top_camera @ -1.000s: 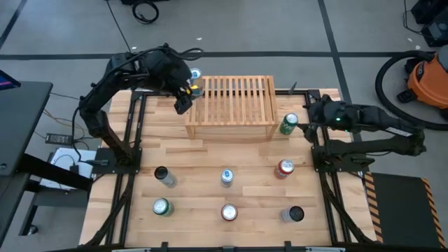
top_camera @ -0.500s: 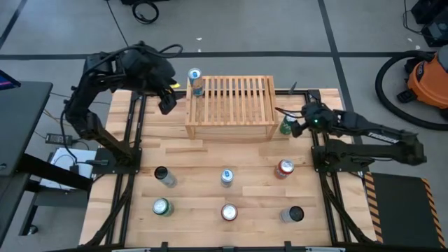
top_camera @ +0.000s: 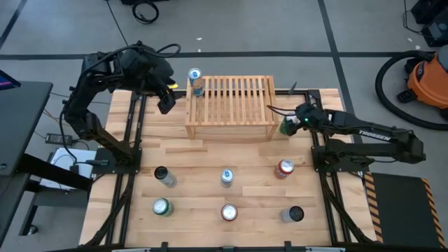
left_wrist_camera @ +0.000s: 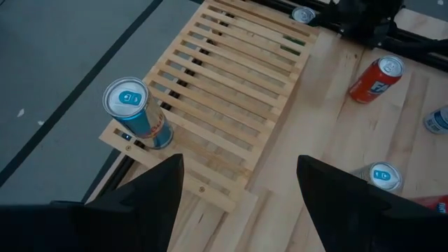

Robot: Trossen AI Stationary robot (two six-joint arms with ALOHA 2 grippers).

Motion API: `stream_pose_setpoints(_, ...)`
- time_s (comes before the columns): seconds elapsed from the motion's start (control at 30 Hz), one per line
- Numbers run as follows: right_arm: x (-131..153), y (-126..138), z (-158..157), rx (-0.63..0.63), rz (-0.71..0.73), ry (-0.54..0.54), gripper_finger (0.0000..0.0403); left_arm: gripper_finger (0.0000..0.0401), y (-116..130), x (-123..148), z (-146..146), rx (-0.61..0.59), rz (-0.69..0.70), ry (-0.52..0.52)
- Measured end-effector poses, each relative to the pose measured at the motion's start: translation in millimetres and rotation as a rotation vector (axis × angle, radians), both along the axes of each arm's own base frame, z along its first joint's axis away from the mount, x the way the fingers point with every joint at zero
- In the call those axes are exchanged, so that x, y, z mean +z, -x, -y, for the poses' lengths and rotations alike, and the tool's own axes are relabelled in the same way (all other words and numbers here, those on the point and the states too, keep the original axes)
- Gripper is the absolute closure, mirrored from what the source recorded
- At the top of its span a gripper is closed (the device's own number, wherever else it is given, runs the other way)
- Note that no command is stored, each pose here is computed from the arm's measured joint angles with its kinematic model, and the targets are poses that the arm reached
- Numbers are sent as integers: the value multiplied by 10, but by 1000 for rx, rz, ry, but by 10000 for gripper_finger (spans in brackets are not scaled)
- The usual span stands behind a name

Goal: Place canned beverage on shelf
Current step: Put the top green soda can on the shelf

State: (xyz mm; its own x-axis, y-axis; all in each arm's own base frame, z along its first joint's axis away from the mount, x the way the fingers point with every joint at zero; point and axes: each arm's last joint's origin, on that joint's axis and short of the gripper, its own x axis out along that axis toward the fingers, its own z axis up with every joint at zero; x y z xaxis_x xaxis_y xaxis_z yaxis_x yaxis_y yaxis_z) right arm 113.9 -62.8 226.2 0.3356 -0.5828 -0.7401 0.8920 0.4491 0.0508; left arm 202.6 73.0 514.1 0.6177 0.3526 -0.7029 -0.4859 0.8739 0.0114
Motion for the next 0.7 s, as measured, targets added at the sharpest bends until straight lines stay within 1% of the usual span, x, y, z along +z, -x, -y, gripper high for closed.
stream_pose_setpoints(0.27,-147,-130,64,-14,-124,-35,11,122,0,0,0,-1,0,0)
stream_pose_setpoints(0.47,-233,-201,94,-10,-179,-65,17,122,0,0,0,-7,-3,-5)
stream_pose_setpoints(0.57,-258,-219,105,-11,-195,-72,39,122,-1,0,0,-8,-4,-6)
stream_pose_setpoints(0.7,-260,-216,125,-19,-198,-72,91,122,-2,-1,0,-8,-4,-6)
